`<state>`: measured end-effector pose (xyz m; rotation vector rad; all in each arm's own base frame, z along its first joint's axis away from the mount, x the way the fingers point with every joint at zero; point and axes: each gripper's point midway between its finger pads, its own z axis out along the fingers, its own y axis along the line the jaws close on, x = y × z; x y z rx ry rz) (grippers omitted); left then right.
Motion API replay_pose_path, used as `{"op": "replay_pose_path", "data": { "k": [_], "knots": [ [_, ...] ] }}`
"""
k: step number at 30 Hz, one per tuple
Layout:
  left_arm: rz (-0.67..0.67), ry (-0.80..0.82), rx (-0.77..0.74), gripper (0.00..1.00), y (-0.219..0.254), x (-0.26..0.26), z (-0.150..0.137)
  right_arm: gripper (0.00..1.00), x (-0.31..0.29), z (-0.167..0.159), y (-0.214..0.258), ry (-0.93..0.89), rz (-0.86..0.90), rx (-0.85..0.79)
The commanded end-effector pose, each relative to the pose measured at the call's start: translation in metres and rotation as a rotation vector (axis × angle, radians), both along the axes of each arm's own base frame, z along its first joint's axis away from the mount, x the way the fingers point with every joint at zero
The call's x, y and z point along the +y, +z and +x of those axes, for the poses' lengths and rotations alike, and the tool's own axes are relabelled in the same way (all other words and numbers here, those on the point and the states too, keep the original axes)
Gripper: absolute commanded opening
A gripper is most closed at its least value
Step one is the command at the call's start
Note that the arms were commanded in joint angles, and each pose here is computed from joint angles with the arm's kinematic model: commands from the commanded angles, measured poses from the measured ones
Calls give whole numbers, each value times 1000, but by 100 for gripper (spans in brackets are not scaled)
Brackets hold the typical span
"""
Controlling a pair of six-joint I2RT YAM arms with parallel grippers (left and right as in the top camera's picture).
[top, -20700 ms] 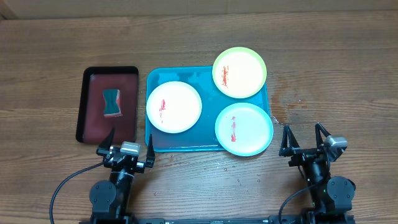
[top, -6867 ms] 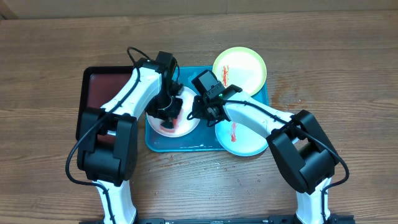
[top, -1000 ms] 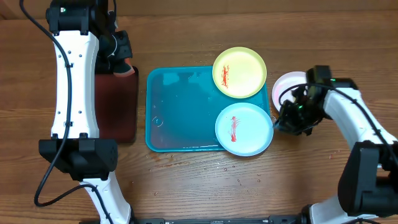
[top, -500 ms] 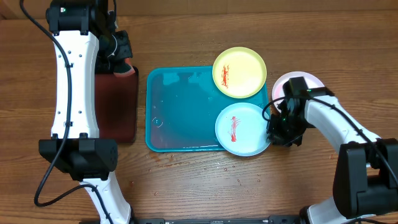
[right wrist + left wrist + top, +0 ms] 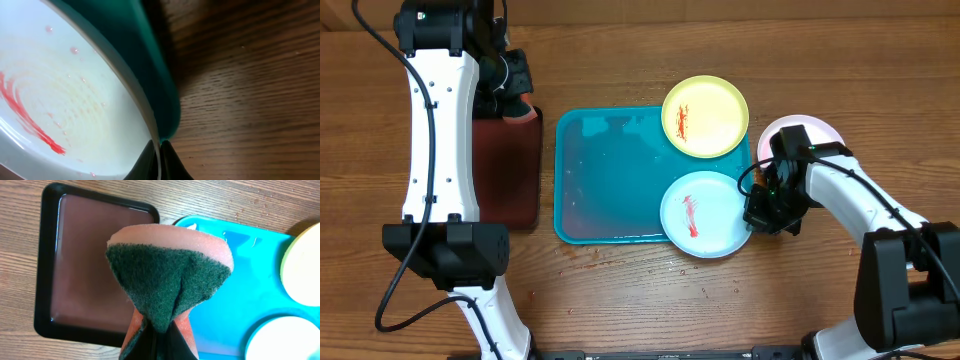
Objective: Clean dirty plates on tray and stack at the side
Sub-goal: 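Move right gripper back and pinch the light blue plate rim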
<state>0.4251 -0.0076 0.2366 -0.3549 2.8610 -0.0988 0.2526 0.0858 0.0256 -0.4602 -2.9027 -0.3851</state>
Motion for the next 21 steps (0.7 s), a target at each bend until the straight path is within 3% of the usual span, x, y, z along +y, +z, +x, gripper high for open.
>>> {"op": "replay_pose_path", "data": {
  "k": [1,6,13,21],
  "knots": [
    [-10,-16,-6,4,2,-1,-1,4,38,7,6,67,108,-57],
    [-11,-16,-6,4,2,-1,-1,4,94,36,16,137,186,-234],
    [-14,-18,-1,4,2,-2,-2,4,140,66,22,38,104,-436],
    [-13,-37,-5,4,2,-10,-2,4,152,75,27,-15,91,-498]
  ]
}}
